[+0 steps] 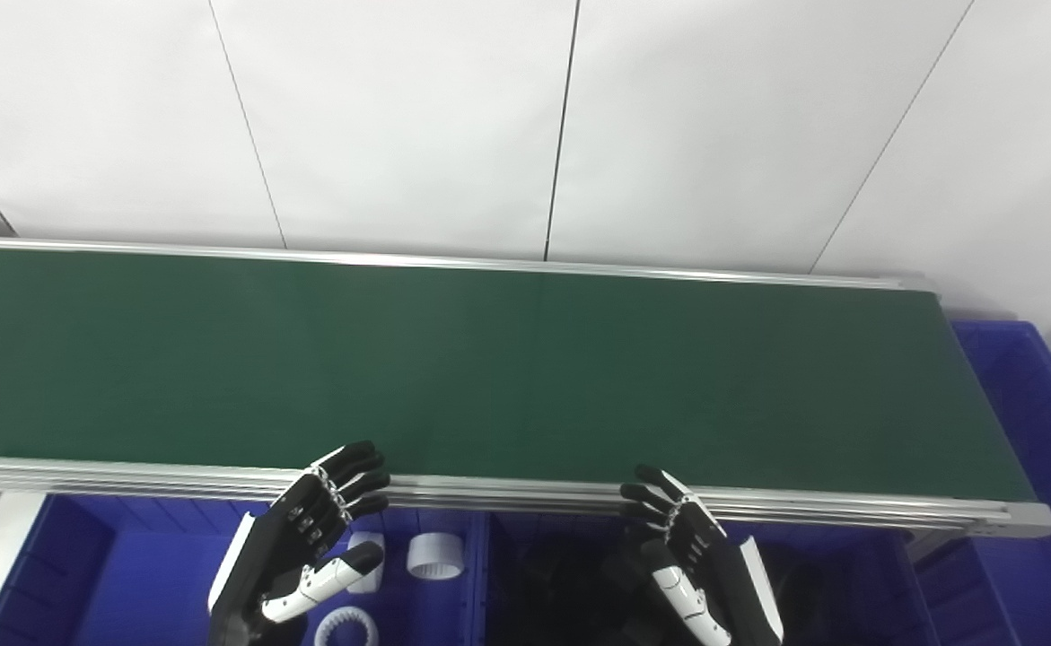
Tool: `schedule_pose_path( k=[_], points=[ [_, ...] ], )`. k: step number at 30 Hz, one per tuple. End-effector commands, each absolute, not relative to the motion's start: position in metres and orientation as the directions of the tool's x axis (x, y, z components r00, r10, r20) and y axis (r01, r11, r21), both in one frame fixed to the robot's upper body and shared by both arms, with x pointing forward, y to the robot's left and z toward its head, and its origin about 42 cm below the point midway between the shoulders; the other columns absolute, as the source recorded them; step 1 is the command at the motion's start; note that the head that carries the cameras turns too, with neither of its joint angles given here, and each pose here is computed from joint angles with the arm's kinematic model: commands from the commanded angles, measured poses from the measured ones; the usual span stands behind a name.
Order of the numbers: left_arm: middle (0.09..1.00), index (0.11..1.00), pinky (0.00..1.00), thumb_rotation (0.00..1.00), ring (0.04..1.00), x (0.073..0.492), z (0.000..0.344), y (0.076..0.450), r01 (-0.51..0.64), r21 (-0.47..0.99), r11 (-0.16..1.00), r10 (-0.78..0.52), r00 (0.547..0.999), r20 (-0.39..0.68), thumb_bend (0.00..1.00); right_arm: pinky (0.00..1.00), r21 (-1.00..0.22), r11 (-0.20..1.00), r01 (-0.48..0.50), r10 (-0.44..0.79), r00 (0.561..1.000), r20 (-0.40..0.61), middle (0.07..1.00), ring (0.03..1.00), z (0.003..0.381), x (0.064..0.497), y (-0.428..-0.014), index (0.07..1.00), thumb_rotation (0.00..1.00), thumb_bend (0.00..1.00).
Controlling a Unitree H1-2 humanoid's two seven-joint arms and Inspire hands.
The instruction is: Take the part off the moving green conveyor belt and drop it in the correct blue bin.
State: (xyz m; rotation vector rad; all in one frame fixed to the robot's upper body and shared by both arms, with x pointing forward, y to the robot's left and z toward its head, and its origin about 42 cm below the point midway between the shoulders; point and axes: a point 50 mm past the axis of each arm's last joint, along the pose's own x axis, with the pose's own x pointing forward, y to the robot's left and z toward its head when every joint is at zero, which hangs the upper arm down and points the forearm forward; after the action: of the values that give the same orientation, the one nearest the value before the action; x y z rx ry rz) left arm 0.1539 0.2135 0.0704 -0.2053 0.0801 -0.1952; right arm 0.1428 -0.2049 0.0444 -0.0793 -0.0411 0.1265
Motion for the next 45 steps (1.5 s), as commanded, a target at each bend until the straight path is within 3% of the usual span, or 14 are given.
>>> schedule_pose_path(
  k=[1, 32, 45],
  points=[
    [0.804, 0.783, 0.73, 0.34, 0.774, 0.157, 0.08, 0.213, 0.196, -0.198, 0.96, -0.199, 0.98, 0.004, 0.89, 0.66, -0.074, 0.991, -0.112, 0.121, 0.985, 0.121, 0.78, 0.744, 0.055, 0.146, -0.205, 0.839, 0.72, 0.57],
    [0.799, 0.78, 0.73, 0.32, 0.765, 0.157, 0.076, 0.213, 0.193, -0.198, 0.961, -0.196, 0.981, 0.003, 0.88, 0.66, -0.082, 0.99, -0.112, 0.122, 0.986, 0.116, 0.779, 0.742, 0.053, 0.146, -0.206, 0.839, 0.73, 0.57],
    [0.774, 0.753, 0.7, 0.25, 0.748, 0.153, 0.063, 0.208, 0.197, -0.209, 0.958, -0.199, 0.98, 0.01, 0.88, 0.66, -0.088, 0.99, -0.109, 0.116, 0.99, 0.079, 0.789, 0.741, 0.044, 0.144, -0.213, 0.859, 0.78, 0.52]
  ],
)
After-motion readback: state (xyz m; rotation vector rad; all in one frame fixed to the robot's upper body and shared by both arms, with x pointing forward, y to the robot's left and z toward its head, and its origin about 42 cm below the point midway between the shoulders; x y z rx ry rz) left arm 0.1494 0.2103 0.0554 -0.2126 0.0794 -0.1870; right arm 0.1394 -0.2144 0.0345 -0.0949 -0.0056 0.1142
